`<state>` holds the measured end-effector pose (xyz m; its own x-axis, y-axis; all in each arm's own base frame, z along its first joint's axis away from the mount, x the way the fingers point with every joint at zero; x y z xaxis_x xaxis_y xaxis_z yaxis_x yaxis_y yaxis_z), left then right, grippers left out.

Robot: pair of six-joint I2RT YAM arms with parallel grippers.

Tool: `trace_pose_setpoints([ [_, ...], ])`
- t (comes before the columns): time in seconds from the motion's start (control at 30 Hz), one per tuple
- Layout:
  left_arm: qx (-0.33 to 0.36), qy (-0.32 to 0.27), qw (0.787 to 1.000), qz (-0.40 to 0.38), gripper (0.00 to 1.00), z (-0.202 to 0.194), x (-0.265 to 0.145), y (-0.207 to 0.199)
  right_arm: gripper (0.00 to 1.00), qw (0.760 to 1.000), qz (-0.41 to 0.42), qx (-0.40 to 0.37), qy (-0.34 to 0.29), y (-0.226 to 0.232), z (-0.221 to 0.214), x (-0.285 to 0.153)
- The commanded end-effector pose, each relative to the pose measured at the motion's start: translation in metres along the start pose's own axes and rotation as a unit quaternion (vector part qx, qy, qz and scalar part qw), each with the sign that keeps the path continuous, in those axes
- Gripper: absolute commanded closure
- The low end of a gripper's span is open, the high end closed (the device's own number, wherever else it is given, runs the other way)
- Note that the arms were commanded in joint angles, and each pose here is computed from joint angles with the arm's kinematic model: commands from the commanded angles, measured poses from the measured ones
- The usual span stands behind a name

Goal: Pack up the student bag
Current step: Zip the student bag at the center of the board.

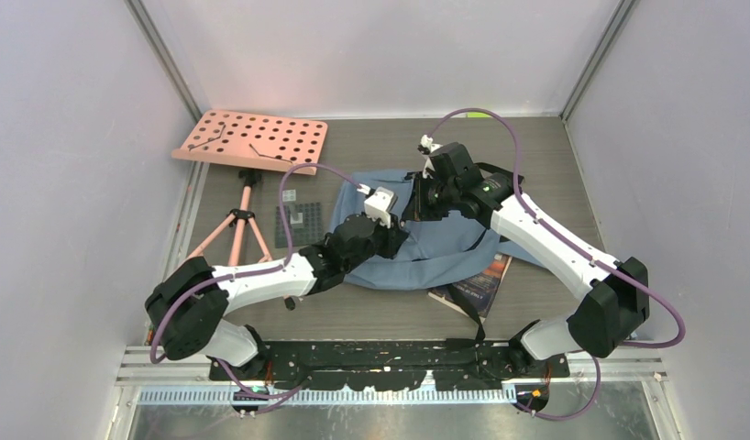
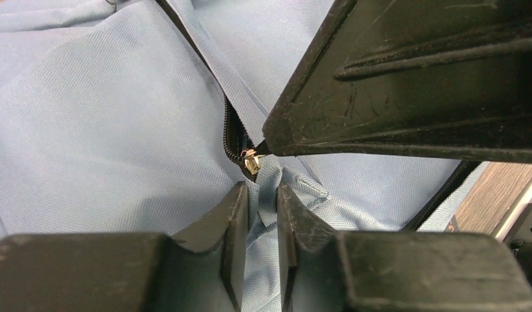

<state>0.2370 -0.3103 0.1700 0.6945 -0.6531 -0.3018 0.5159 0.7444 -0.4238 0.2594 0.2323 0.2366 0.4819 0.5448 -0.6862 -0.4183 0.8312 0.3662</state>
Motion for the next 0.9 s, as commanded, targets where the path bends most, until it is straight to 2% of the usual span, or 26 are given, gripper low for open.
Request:
trace_pose_setpoints([
  [0.0,0.004,-0.005,0.999,0.031,0.86,-0.005,0.002,0.009,0.99,0.996,0.037,-0.008,-0.079,0.021,0.032,-0.022],
  [0.13,0.004,0.007,0.999,0.035,1.0,-0.013,-0.003,0.012,0.99,0.996,0.009,-0.018,-0.087,0.012,0.034,-0.02],
  [0.53,0.009,0.061,0.998,0.032,1.0,-0.049,-0.028,0.028,0.99,0.983,-0.132,-0.072,-0.105,-0.029,0.044,-0.001],
  [0.87,0.02,0.131,0.99,0.038,1.0,-0.084,-0.045,0.043,0.99,0.978,-0.156,-0.077,-0.117,-0.033,0.058,0.003],
])
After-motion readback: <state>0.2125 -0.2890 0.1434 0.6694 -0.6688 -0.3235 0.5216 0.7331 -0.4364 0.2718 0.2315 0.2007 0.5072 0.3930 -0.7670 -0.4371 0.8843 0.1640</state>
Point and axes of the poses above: each gripper's point midway between its finger pads, its own x axis out along the fingers, its own y axis along the line the jaws close on, z = x × y, the point moved 5 cm from there along -x, back along the fingers, and after that the axes turned 9 degrees about -x, right-handed, at the moved point
